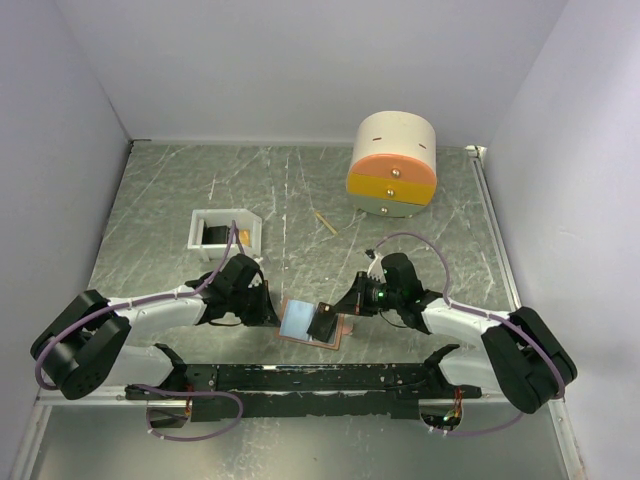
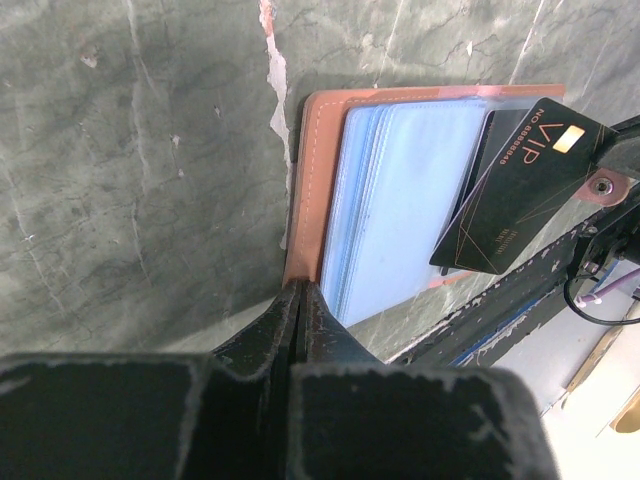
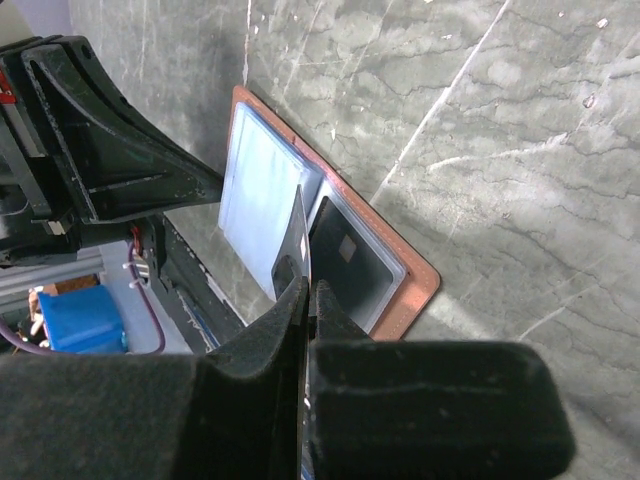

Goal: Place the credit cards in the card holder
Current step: Insert the credit card into the card holder.

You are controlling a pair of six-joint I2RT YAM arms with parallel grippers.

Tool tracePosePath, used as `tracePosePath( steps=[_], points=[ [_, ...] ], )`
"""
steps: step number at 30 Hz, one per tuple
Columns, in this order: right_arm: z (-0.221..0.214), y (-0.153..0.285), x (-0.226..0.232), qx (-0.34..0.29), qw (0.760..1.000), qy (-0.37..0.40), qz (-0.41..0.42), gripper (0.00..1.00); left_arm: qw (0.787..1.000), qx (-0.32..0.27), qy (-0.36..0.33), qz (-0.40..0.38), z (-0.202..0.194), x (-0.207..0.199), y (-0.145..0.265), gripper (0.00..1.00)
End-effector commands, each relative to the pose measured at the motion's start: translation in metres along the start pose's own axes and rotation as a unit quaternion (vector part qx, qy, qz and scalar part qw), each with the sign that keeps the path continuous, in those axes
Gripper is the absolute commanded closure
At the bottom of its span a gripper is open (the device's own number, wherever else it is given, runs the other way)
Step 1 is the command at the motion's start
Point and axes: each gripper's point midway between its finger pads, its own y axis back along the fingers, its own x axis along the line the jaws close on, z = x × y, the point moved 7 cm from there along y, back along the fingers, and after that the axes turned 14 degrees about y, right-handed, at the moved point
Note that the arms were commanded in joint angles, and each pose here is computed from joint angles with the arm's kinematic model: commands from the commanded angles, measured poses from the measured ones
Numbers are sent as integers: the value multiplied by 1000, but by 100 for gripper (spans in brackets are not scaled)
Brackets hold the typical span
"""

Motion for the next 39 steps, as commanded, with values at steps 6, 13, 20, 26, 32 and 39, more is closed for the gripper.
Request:
tracePosePath(
  steps=[6,13,20,26,32,39],
  points=[
    [-2,-3,-9,-6,1000,8,-17,100,999,10,2,30,-8,14,-3,93],
    [-6,-3,-8,-12,1000,4,-12,100,999,15,5,29,-9,15,-5,93],
    [-7,-7,-9,-3,1000,8,-13,100,999,22,5,27,-10,14,-9,93],
    [-8,-10,-6,4,1000,10,-9,100,1000,20,4,23,-11,12,-10,93],
    [-8,-10,-4,0,1000,15,-17,100,999,24,4,25,-13,14,-12,93],
    [-10,-13,-3,0,1000,10,-14,100,999,23,4,24,-14,13,-12,93]
  ],
)
